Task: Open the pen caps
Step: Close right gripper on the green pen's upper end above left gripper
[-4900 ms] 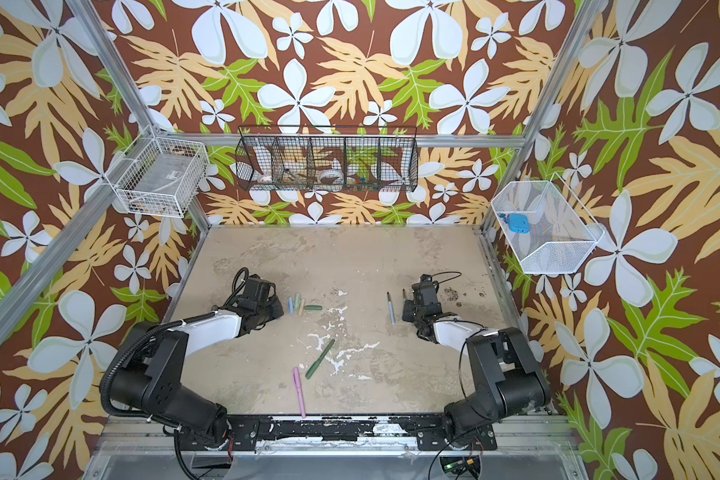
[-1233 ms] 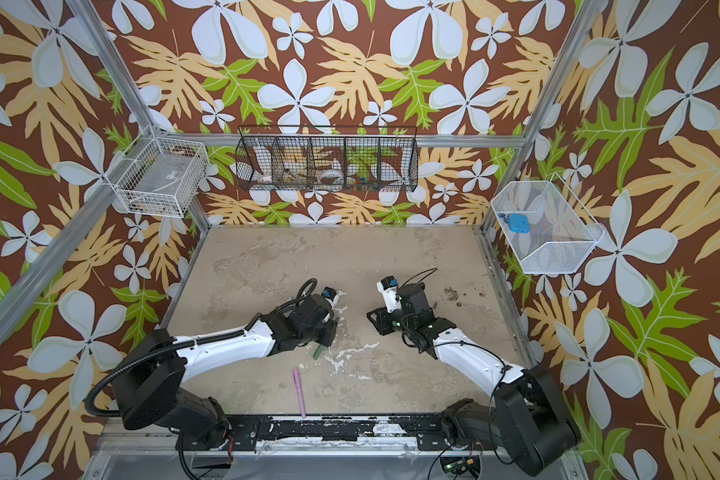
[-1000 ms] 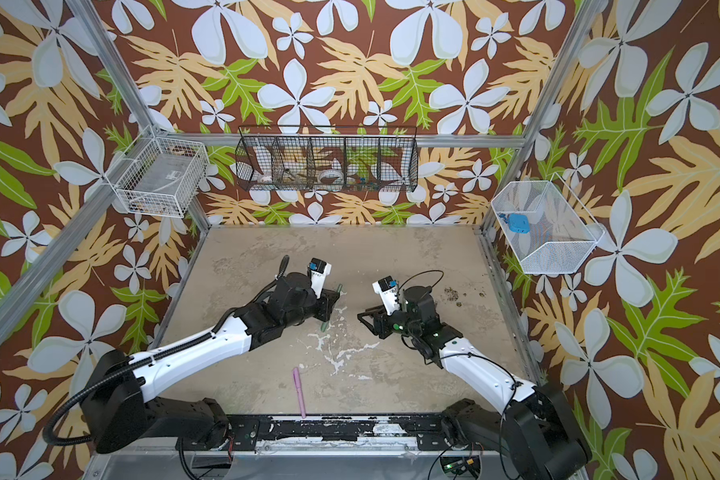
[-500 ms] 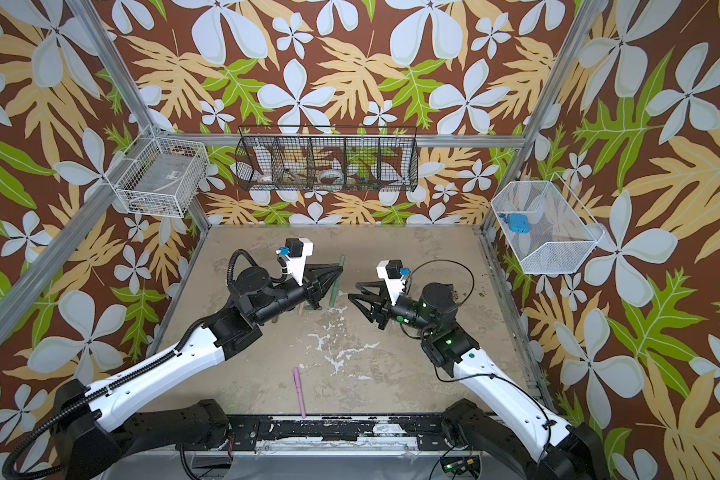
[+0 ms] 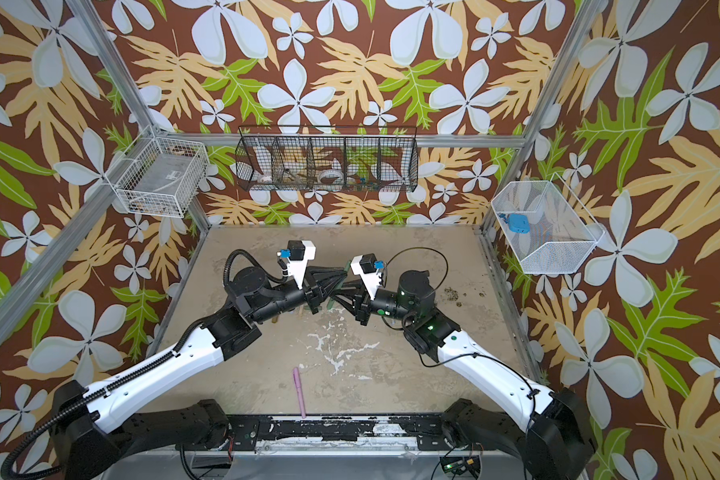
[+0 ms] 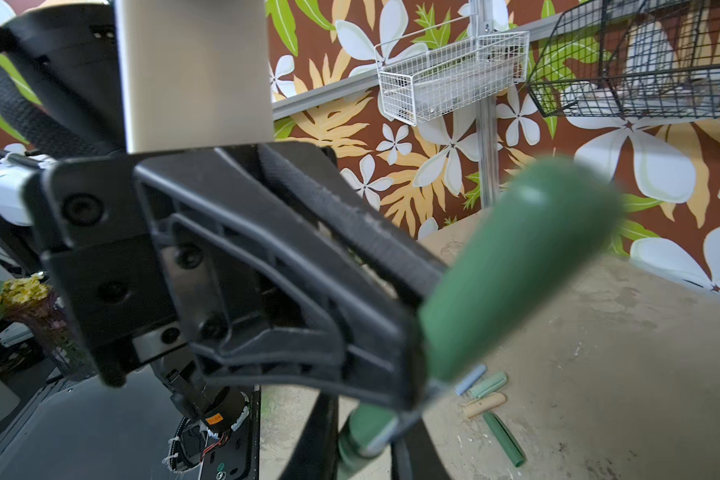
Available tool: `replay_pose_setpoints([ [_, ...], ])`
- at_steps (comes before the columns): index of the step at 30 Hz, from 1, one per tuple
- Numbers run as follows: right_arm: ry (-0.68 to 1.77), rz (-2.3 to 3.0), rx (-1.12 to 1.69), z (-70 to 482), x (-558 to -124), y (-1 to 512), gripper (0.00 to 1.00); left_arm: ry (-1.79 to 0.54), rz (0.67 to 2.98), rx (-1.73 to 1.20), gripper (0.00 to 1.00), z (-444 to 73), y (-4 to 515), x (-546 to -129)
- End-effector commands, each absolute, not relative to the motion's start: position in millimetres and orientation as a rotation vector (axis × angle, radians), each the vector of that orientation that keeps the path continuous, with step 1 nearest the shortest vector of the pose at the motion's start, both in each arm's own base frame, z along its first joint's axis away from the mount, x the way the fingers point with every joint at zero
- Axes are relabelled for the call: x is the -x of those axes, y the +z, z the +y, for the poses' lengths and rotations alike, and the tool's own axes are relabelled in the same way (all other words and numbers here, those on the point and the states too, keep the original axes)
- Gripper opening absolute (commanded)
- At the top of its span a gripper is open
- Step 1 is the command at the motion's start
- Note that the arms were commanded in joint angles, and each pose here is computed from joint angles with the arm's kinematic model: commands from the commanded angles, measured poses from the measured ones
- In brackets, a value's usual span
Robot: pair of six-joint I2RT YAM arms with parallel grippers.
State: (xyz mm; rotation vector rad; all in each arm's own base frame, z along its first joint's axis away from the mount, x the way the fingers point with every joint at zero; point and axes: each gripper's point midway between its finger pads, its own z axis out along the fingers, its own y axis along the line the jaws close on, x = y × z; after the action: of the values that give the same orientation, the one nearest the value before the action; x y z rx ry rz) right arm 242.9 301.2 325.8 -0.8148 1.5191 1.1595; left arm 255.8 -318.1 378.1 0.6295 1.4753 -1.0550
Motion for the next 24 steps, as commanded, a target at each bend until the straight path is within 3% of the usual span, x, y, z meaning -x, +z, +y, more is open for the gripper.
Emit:
replay_pose_setpoints([
  [1, 1.114, 1.459, 0.839, 301, -243, 336, 0.01, -1.059, 1.456, -0.599, 0.12, -314, 385, -256],
  [3, 1.075, 1.454, 0.836, 298, -245, 337, 0.00, -1.043, 1.470, -0.554, 0.24, -308, 386, -259],
  [6, 0.954, 1.433, 0.845, 291, -253, 338, 0.00, -1.011, 1.512, -0.445, 0.57, -293, 386, -266],
  [8, 0.811, 1.387, 0.866, 284, -260, 342, 0.00, -0.984, 1.554, -0.340, 0.65, -277, 386, -270],
  [15, 0.230, 0.969, 1.027, 272, -265, 358, 0.00, -0.817, 1.725, 0.004, 0.70, -210, 390, -300],
  [24, -0.505, 0.356, 1.392, 293, -257, 342, 0.00, -1.005, 1.830, -0.299, 0.69, -248, 387, -282],
])
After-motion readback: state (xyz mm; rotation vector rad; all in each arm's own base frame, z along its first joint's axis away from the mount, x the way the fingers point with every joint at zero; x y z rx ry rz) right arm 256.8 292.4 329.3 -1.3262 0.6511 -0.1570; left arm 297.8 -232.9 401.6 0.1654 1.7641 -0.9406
